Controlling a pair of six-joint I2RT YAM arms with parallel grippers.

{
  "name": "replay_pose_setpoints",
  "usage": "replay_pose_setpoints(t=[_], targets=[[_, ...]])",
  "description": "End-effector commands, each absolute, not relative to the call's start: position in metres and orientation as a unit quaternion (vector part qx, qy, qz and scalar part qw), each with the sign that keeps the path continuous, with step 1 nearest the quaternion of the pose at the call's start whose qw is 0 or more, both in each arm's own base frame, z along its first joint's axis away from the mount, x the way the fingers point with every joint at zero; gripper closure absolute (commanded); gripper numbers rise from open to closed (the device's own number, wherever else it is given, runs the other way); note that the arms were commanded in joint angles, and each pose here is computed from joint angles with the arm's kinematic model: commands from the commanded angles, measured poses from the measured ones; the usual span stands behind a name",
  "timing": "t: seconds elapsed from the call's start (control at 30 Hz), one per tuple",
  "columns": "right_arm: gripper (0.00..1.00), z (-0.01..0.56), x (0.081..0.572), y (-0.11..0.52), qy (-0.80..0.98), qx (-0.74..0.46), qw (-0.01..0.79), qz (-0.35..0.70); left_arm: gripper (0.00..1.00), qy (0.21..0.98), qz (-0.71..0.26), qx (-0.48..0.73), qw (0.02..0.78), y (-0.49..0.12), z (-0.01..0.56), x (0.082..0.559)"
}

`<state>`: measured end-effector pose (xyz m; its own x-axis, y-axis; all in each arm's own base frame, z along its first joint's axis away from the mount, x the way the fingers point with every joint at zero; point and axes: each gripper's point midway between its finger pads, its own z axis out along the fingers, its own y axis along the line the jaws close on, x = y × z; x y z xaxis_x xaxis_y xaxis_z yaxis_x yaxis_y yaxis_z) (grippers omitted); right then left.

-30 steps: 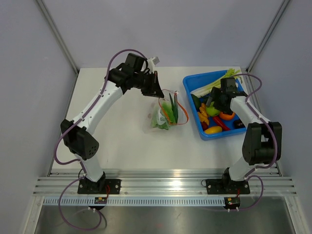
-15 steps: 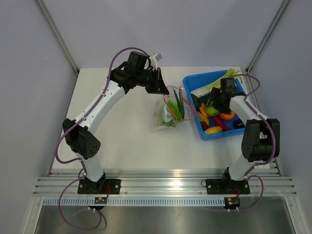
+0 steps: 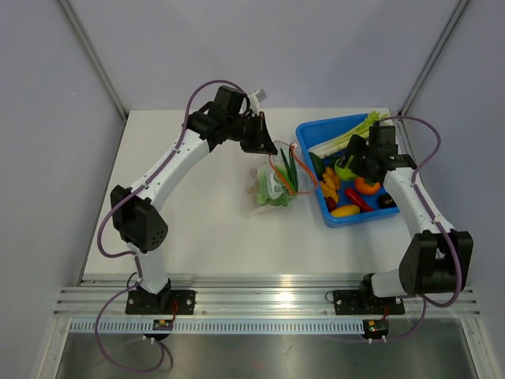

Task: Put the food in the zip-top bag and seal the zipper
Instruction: Pick up the fake fruit from the bin, then place the fake fruit in the zipper food storage bag.

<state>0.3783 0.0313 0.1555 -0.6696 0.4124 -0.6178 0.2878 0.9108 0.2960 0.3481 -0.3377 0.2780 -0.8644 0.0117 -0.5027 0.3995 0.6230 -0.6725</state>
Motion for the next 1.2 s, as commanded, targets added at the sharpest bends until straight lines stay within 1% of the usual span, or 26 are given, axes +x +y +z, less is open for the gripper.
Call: replay_pose_setpoints(t=[0.0,0.23,0.43,0.5,0.67,0.9,1.03,1.17], targets=[[0.37,0.188,0.366,0.042,0.899,0.184,0.377,0.125,1.0,0.85,-0.441,0.142,0.252,-0.355,0.296,0.356],[0.37,0.252,0.338,0.072,0.868,0.156,0.417,0.221,1.0,0.849,-0.448,0.145,0.239,-0.364,0.29,0.36],[0.37,0.283,0.326,0.109,0.849,0.126,0.427,0.285,1.0,0.847,-0.455,0.144,0.233,-0.368,0.288,0.361],[0.37,0.289,0.322,0.133,0.848,0.105,0.425,0.3,1.0,0.846,-0.457,0.147,0.233,-0.369,0.29,0.36],[0.36,0.295,0.327,0.177,0.843,0.075,0.417,0.332,1.0,0.844,-0.46,0.151,0.23,-0.369,0.291,0.356],[0.37,0.283,0.34,0.198,0.843,0.078,0.396,0.357,1.0,0.839,-0.469,0.154,0.23,-0.368,0.297,0.351],[0.36,0.269,0.346,0.206,0.849,0.081,0.384,0.354,1.0,0.834,-0.478,0.155,0.225,-0.37,0.297,0.347],[0.36,0.261,0.358,0.211,0.85,0.093,0.391,0.341,1.0,0.829,-0.489,0.157,0.221,-0.37,0.301,0.342]])
